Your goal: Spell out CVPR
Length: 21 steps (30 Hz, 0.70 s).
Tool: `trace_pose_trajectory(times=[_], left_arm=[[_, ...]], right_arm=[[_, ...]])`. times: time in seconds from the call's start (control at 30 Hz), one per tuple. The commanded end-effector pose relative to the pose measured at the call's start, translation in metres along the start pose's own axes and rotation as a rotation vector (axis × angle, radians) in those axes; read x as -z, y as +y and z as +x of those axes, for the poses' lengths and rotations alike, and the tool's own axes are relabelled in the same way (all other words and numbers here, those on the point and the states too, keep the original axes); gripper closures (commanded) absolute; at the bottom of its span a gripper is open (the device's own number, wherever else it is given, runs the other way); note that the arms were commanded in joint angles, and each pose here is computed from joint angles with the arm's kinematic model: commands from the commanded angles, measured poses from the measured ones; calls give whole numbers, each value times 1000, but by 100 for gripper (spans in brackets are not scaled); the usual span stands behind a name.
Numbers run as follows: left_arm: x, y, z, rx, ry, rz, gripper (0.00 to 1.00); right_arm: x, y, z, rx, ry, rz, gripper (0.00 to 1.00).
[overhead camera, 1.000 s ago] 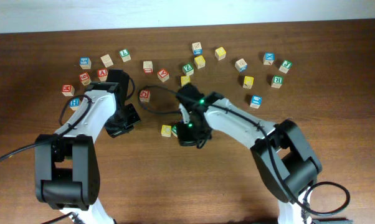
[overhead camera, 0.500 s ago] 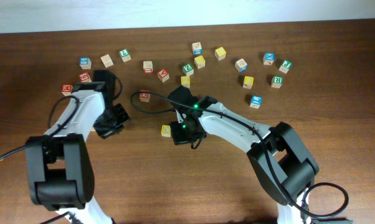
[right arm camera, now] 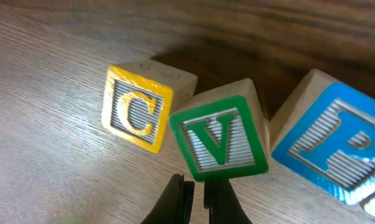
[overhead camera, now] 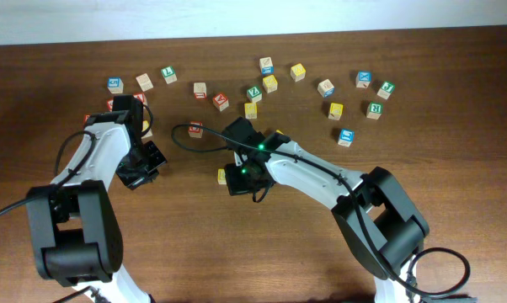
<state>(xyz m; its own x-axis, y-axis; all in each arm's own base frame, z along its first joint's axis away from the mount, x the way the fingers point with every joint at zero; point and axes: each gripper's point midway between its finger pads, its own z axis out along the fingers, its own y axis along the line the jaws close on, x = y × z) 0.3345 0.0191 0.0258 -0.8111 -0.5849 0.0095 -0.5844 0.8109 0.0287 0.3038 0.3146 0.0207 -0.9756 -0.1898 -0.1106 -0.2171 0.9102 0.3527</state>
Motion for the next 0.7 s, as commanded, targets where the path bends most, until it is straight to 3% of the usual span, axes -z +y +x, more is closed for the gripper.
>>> trace_pose_trajectory(times=[0.0, 0.47, 0.67], left_arm=[[-6, 4, 3, 17, 17, -15, 100], [-7, -13, 16, -50, 19, -19, 100], [-6, -19, 31, -92, 45, -40, 100]], right_arm=[[11, 12, -7, 10, -35, -29, 96], [16, 10, -34, 23, -150, 1, 95], [50, 14, -35, -10, -82, 17, 96]])
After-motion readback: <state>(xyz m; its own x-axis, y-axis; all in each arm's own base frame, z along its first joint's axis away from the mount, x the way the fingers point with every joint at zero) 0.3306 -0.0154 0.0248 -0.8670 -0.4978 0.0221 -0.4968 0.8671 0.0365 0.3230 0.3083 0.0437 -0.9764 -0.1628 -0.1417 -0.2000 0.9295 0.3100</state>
